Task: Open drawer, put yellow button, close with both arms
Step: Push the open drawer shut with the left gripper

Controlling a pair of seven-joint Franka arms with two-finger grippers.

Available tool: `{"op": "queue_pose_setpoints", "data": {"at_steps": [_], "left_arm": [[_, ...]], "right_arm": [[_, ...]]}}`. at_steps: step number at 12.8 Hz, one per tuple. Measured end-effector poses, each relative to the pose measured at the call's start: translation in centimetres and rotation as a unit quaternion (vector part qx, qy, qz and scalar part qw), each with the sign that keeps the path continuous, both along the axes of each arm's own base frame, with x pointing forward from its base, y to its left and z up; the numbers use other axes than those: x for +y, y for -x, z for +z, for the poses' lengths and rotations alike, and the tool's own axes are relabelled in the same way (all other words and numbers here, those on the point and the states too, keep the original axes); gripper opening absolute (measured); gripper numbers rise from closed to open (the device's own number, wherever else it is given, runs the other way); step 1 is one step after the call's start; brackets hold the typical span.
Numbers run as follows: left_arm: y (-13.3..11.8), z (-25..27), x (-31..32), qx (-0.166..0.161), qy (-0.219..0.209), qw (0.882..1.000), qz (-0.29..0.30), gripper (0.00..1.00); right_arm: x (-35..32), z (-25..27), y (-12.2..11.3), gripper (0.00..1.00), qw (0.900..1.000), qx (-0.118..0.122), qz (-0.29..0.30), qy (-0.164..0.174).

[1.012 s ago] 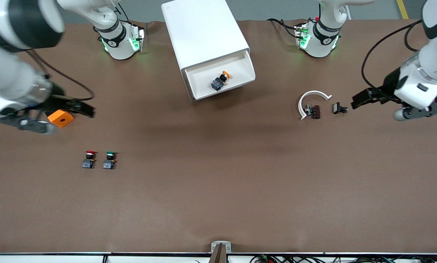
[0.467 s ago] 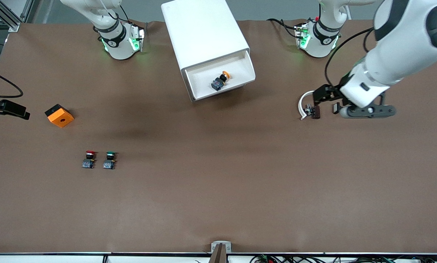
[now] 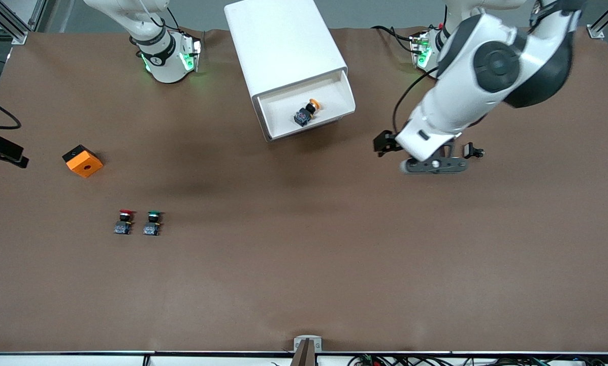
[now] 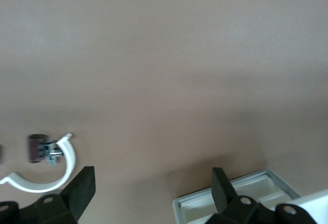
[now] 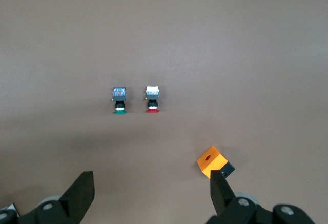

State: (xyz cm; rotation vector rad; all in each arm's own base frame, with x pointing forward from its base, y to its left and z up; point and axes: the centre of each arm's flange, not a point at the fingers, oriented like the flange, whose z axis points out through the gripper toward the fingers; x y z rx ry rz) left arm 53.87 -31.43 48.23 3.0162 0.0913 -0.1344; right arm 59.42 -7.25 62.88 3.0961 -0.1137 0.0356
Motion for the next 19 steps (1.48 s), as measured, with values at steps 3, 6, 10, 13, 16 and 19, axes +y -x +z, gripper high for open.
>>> {"op": "queue_pose_setpoints", "data": {"at_steps": [3,6,10,13,16,19], "left_arm": [[1.3,-4.2,-5.4,0.003,-0.012,1.0,0.014,1.0],[3.1,-7.8,-9.9,0.011,-0.009,1.0,0.017,1.0],[5.4,-11.9,-13.2,0.038,-0.021,0.999,-0.003,1.0],[6.3,-13.1,-14.3,0.067,-0.006,0.998,0.009,1.0],[7.6,-12.9,-15.8,0.089,0.0,0.995,0.052,1.0],[9.9,-12.9,-17.9,0.107,-0.003,0.991,0.085,1.0]], "right_arm": [[-0.4,0.0,0.3,1.0,1.0,0.01,-0.004,-0.002],[-0.2,-0.2,1.2,1.0,0.999,0.043,-0.005,-0.006],[0.6,2.7,3.0,1.0,0.999,0.032,0.002,-0.007],[0.6,3.8,4.0,1.0,0.999,0.033,0.016,-0.008],[0.9,3.7,4.5,1.0,0.999,0.043,0.02,-0.023],[1.2,3.6,5.5,1.0,0.998,0.047,0.024,-0.027]]}}
